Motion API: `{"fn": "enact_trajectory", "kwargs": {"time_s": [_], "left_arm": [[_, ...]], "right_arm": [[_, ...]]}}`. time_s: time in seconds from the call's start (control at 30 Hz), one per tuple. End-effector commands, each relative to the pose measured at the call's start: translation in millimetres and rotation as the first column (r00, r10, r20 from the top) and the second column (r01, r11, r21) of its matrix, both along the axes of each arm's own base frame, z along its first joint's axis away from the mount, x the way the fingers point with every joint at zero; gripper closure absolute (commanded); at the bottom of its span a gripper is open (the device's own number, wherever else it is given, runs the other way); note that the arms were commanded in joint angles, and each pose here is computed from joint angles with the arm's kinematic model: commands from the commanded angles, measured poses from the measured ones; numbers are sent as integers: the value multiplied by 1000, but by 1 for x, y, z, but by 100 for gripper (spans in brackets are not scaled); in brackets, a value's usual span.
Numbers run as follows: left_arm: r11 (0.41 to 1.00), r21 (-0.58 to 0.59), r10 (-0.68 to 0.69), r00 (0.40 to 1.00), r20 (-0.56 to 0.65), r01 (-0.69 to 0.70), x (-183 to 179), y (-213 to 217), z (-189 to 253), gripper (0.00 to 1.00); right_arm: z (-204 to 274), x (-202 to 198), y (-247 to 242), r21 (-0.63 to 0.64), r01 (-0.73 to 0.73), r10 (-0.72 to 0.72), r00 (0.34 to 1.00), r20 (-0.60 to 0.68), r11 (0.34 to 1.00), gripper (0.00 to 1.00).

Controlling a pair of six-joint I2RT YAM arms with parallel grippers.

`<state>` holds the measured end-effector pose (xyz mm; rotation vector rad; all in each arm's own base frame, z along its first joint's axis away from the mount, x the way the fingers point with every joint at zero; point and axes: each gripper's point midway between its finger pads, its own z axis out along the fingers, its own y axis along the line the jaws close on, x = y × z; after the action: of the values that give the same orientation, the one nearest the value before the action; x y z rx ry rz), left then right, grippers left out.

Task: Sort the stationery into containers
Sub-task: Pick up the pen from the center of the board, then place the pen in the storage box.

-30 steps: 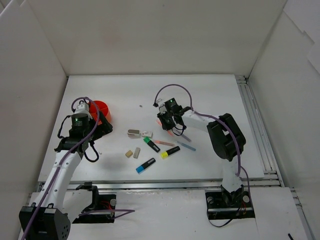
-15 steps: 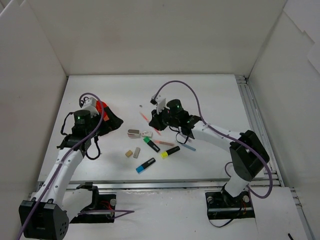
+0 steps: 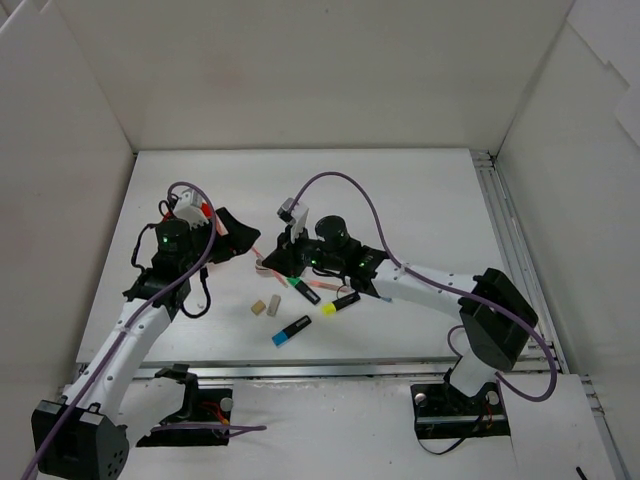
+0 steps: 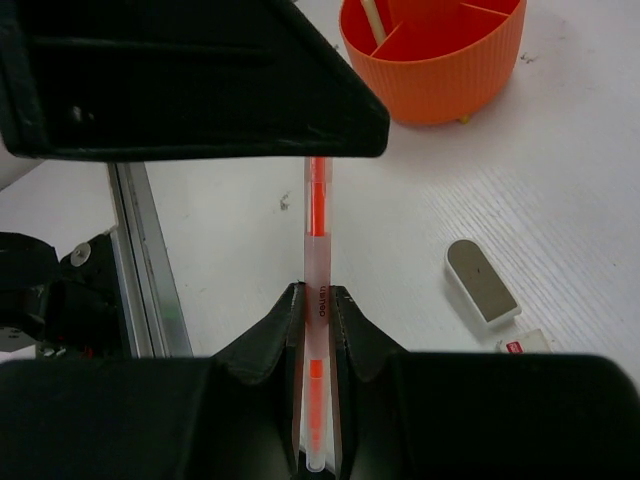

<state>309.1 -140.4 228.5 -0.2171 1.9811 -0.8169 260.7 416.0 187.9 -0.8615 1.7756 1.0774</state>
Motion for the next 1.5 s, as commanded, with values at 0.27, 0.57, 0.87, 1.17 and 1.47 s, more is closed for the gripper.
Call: {"fn": "enact_trajectory", "kwargs": {"time_s": [0.27, 0.57, 0.87, 1.17, 1.47], "left_arm": [[999, -24, -37, 989, 142, 41, 2, -15, 32, 83], [990, 74, 108, 981, 161, -121, 10, 17, 39, 100], [848, 193, 412, 844, 343, -493, 29, 112, 79, 100], [640, 175, 619, 637, 459, -748, 50, 198, 92, 100], [533, 169, 703, 545, 457, -829, 85, 235, 69, 100]], "right_arm": [[78, 17, 29, 191, 72, -97, 987, 127, 979, 100], [76, 19, 25, 177, 92, -118, 982, 146, 980, 30], [45, 40, -50, 50, 276, -281, 949, 144, 960, 2], [28, 57, -116, -76, 435, -412, 887, 206, 897, 2], [13, 69, -151, -150, 528, -495, 843, 211, 836, 2]]}}
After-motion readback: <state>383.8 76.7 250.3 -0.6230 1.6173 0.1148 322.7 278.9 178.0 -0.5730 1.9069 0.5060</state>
